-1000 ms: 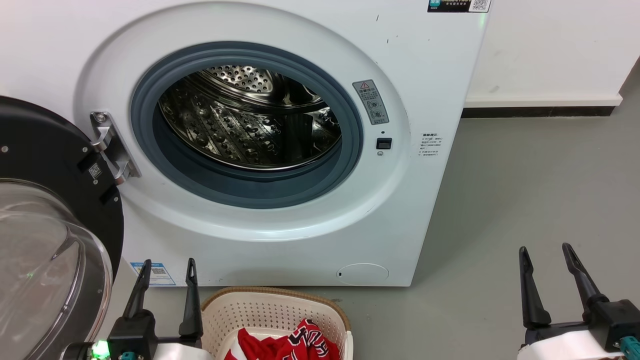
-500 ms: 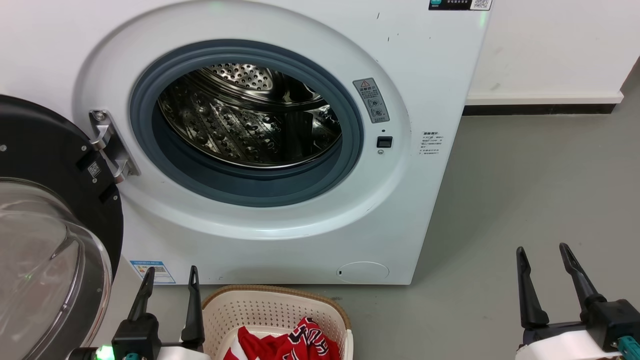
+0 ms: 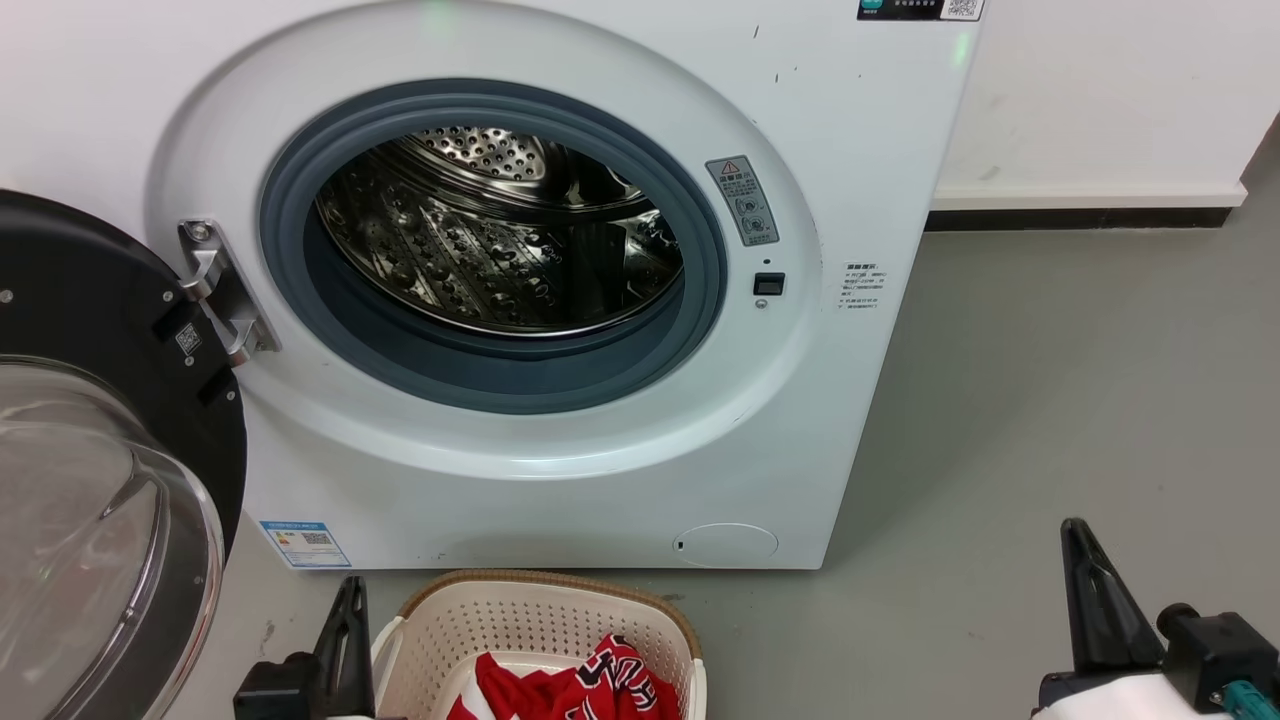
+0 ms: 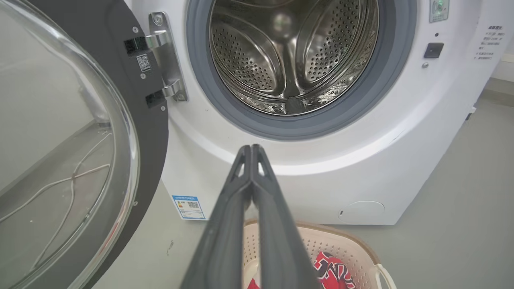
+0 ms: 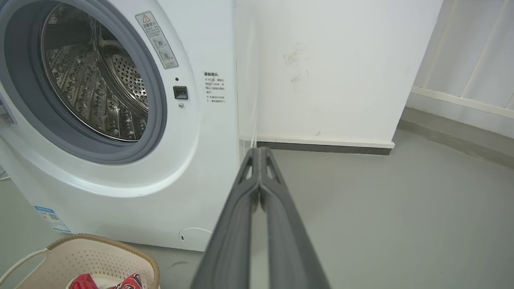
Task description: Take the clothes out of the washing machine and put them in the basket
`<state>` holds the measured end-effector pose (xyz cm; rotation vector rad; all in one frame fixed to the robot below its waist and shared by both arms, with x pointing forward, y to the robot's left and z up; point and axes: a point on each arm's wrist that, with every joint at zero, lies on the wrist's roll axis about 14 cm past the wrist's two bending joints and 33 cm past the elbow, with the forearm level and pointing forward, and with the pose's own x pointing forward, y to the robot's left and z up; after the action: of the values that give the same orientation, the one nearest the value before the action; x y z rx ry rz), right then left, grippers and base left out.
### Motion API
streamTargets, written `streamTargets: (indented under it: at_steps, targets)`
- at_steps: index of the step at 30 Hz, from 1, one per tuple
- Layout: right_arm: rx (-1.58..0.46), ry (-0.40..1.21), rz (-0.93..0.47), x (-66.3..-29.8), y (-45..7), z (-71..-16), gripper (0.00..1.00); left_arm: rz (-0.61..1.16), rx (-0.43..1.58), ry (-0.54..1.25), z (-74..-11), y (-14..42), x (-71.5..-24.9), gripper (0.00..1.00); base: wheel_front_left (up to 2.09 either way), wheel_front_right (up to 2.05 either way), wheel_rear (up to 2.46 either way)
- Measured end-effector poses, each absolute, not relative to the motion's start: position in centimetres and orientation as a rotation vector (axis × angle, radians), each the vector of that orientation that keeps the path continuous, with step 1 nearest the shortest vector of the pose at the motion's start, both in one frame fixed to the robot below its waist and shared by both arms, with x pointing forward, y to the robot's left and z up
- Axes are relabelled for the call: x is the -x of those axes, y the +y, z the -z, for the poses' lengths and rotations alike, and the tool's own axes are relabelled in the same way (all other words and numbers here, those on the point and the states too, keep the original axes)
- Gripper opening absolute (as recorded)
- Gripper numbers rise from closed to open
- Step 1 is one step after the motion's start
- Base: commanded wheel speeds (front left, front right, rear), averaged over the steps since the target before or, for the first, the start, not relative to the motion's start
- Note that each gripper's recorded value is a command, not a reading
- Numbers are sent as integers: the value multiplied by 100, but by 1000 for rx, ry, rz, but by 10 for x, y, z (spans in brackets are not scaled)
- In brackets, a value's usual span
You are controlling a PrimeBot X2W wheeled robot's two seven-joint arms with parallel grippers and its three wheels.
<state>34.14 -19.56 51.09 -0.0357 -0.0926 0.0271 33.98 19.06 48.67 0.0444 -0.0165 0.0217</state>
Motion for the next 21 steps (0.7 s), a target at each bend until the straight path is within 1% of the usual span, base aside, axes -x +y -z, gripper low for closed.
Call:
streamTargets:
  at_steps: [5, 21]
  targets:
    - [-64, -66, -4, -341, -199, -504, 0, -49, 51, 32, -477, 196, -339, 0, 0, 0, 0]
    - [-377, -36, 46, -349, -207, -500, 0, -96, 371, 60, -475, 202, -348, 0, 0, 0, 0]
